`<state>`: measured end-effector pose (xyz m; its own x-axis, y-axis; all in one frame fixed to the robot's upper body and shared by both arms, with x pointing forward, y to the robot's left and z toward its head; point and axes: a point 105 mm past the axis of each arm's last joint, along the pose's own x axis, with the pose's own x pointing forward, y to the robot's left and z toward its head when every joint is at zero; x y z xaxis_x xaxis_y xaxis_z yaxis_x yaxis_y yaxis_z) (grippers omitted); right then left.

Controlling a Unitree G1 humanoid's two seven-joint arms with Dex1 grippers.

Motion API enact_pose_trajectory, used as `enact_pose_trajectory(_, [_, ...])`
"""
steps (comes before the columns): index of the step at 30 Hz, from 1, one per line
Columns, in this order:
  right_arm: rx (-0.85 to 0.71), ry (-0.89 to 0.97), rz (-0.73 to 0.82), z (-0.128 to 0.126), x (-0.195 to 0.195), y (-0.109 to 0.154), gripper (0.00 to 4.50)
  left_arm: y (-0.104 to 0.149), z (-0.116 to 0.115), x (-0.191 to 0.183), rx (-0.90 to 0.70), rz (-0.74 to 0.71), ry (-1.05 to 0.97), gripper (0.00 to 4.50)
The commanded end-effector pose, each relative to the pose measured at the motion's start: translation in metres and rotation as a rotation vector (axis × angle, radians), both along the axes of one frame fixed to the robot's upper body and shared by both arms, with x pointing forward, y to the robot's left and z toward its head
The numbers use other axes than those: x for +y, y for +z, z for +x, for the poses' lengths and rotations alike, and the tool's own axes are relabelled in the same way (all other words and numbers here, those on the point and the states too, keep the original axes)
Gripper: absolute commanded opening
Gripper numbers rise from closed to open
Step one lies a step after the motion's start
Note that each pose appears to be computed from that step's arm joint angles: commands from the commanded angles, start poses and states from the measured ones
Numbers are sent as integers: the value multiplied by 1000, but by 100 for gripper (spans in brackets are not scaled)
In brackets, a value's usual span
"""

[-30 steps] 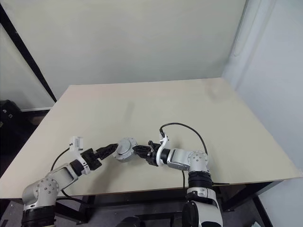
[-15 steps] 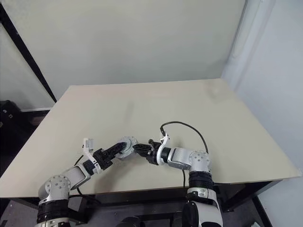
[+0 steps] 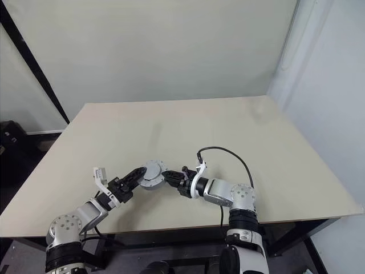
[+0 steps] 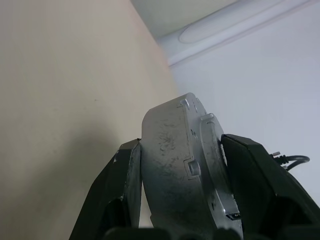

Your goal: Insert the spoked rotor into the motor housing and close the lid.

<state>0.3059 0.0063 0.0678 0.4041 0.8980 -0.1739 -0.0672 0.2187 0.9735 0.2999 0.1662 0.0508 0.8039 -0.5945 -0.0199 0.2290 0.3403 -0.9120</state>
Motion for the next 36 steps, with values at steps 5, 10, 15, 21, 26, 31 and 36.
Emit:
enact_pose_trajectory(5, [-51, 104, 107, -13, 43, 27, 130, 21, -3, -39, -63, -106, -138, 206])
enact_pose_trajectory(10, [-67, 105, 127, -13, 42, 30, 130, 24, -4, -47, -39, -187, -165, 197])
enact_pose_trajectory(15, [-87, 106, 132, -14, 40, 30, 130, 22, -4, -57, 5, -259, -205, 187])
enact_pose_trajectory(21, [-92, 115, 145, -16, 39, 32, 130, 22, 0, -61, 20, -312, -192, 137])
enact_pose_trajectory(26, [-116, 122, 113, -17, 38, 29, 234, 19, 1, -63, 35, -293, -195, 116])
enact_pose_trajectory(31, [-116, 131, 119, -18, 39, 30, 406, 17, 4, -60, 39, -294, -172, 116])
enact_pose_trajectory(36, [-108, 118, 120, -17, 40, 28, 450, 16, 6, -59, 42, -295, -158, 115])
